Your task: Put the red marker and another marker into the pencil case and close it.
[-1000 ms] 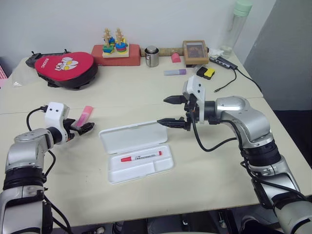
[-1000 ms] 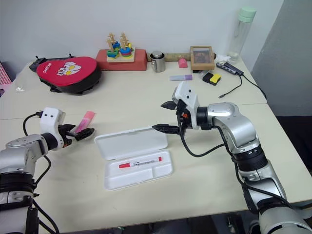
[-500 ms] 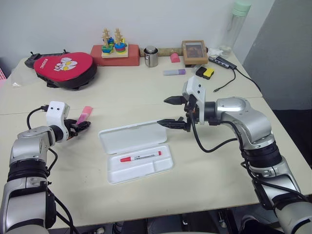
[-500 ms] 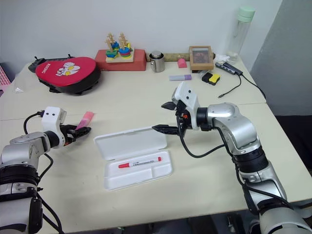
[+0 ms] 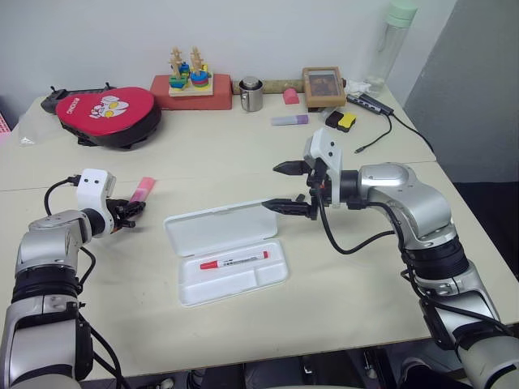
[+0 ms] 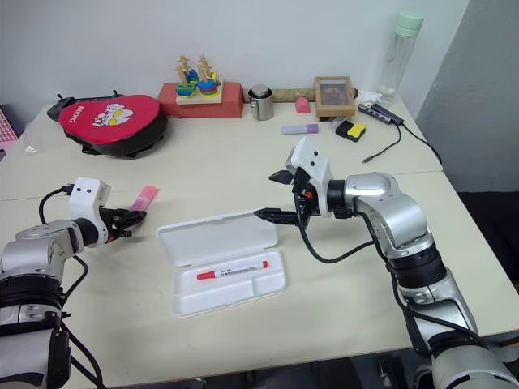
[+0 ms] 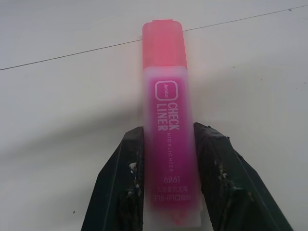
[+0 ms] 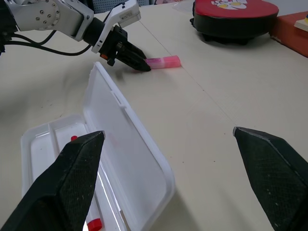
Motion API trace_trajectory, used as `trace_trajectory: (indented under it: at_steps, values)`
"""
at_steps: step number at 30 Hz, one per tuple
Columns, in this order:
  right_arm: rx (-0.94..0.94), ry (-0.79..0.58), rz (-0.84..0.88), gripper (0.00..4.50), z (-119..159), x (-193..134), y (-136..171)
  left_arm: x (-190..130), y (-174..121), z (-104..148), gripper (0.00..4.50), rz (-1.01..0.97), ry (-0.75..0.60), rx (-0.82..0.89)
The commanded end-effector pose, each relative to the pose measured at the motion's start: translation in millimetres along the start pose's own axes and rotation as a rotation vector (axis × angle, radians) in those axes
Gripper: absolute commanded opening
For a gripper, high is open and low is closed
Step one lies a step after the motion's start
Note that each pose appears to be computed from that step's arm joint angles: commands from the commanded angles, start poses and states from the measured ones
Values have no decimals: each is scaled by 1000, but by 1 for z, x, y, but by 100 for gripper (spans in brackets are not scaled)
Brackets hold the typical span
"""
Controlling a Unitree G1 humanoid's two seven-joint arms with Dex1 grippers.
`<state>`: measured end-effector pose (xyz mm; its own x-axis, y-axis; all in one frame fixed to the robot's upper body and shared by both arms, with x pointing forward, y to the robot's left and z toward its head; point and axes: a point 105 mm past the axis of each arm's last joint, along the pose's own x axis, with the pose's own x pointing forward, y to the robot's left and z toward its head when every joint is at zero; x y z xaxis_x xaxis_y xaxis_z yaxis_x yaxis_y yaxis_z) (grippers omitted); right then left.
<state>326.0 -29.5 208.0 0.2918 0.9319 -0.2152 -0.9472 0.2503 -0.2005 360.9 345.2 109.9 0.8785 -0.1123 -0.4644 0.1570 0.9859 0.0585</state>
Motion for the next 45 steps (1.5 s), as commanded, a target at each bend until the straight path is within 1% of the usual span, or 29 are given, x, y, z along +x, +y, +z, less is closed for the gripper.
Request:
trace_trajectory:
  at_steps: [1, 4, 6, 8, 12, 13, 14, 17, 20, 23, 25, 27, 30, 33, 35, 37, 40, 42, 45]
  values:
    - [-41, -31, 18, 450, 11, -3, 5, -5, 1, -5, 120, -4, 17, 22]
    - [-43, -34, 20, 450, 12, -3, 5, -8, 5, -1, 120, 30, -3, 40]
    - [-43, -36, 20, 450, 13, -4, 5, -13, 9, 11, 120, 62, -56, 62]
    - [-45, -36, 20, 450, 13, -5, 5, -23, 10, 29, 120, 81, -121, 93]
    - [-46, -34, 19, 450, 13, -6, 4, -33, 6, 45, 120, 77, -171, 136]
    - [-46, -33, 19, 450, 12, -7, 4, -40, 2, 53, 120, 65, -191, 161]
    - [-46, -30, 19, 450, 12, -8, 4, -47, -4, 64, 120, 43, -220, 188]
    - [-48, -24, 19, 450, 11, -11, 2, -64, -22, 86, 120, -15, -269, 274]
    - [-55, -2, 32, 450, 10, -17, 1, -82, -55, 106, 120, -131, -331, 383]
    - [-56, 20, 34, 450, 6, -21, -1, -93, -78, 114, 120, -222, -357, 428]
    - [-59, 49, 31, 450, 2, -25, -4, -100, -100, 119, 120, -296, -364, 505]
    - [-57, 59, 33, 450, 0, -27, -5, -106, -117, 121, 120, -368, -370, 540]
    - [-58, 65, 39, 450, -1, -28, -5, -112, -131, 119, 120, -437, -360, 558]
    - [-65, 84, 52, 450, -3, -33, -5, -123, -160, 89, 120, -631, -243, 644]
    - [-69, 90, 56, 450, -4, -34, -4, -127, -168, 73, 120, -703, -180, 668]
    - [-72, 96, 64, 450, -5, -35, -3, -129, -169, 61, 120, -741, -129, 672]
    - [-72, 114, 91, 450, -8, -38, 1, -128, -163, 41, 120, -763, -41, 715]
    - [-78, 134, 104, 450, -12, -41, 2, -132, -170, 33, 120, -823, -22, 698]
    - [-81, 146, 103, 450, -15, -43, 2, -133, -174, 18, 120, -859, 25, 752]
